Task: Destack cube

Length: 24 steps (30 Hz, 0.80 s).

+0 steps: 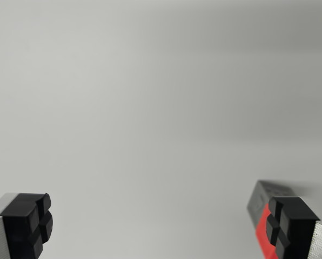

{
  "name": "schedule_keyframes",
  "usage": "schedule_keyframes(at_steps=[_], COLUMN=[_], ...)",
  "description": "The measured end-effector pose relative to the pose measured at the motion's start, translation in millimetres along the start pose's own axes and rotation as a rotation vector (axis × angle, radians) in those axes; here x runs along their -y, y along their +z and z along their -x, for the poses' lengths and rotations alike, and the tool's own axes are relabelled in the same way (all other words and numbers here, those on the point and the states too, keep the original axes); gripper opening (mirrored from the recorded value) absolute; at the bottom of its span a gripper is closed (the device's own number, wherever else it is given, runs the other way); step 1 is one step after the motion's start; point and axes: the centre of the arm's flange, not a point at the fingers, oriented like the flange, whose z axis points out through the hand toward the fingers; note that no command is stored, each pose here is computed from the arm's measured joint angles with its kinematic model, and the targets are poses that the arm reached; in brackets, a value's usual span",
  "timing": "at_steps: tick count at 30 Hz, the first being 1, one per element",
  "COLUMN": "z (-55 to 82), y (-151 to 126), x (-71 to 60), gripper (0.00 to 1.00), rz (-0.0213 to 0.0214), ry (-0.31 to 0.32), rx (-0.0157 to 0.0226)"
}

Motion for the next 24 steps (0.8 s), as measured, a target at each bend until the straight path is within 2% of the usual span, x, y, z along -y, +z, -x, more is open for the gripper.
schedule_keyframes(at_steps=[12,19,24], z=[0.0,0.1,0.3], y=[0.0,2.3,4.7], x=[0.0,-1.8,-5.9], gripper=[1.0,1.0,1.0], rz=[0.0,0.0026,0.0026], ry=[0.0,0.002,0.006], rx=[0.0,0.0023,0.0021])
